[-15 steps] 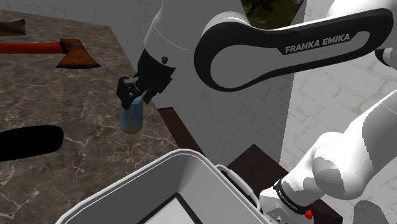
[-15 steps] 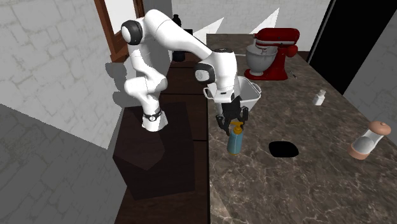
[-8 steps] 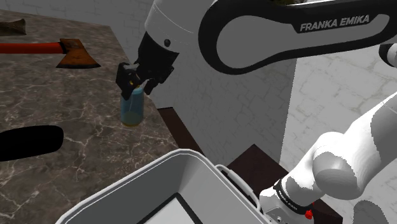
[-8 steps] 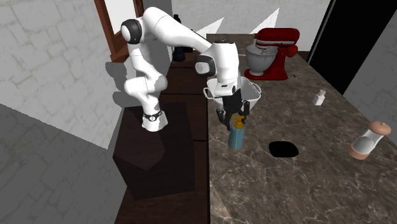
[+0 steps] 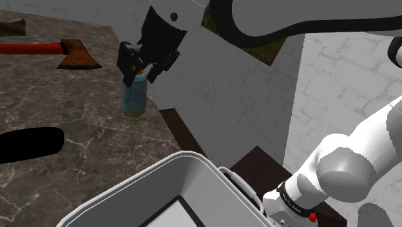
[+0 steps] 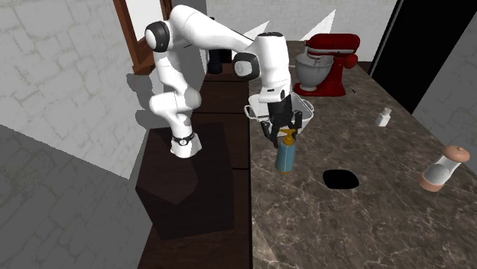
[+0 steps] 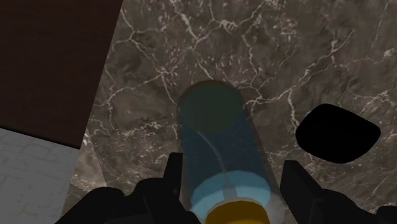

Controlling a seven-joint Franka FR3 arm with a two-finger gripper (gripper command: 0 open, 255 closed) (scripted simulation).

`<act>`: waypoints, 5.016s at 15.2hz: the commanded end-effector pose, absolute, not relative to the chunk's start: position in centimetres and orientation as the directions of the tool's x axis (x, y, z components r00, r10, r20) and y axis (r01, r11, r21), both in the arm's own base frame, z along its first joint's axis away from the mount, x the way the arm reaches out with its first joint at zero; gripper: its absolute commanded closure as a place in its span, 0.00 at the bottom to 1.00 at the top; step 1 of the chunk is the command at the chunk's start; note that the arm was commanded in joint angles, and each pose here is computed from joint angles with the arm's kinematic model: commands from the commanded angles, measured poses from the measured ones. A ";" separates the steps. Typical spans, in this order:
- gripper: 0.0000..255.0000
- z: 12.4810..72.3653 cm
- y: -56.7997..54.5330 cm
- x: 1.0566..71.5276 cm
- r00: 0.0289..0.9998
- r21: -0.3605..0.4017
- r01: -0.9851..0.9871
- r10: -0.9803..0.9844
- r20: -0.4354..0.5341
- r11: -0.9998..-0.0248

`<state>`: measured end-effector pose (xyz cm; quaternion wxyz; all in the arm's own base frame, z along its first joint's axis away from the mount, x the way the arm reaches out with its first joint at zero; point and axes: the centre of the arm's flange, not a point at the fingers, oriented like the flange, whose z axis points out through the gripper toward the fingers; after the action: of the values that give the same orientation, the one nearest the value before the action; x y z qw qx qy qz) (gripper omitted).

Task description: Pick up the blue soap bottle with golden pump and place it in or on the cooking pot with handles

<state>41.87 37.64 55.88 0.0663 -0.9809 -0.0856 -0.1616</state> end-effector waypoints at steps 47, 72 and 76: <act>1.00 71.0 45.9 11.5 0.933 -0.102 0.189 0.146 0.328 -0.977; 1.00 61.5 46.9 7.9 0.933 -0.102 0.189 0.146 0.328 -0.977; 1.00 61.5 46.9 7.9 0.933 -0.102 0.189 0.146 0.328 -0.977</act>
<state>7.93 46.87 61.49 0.0661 -0.9809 -0.0855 -0.1614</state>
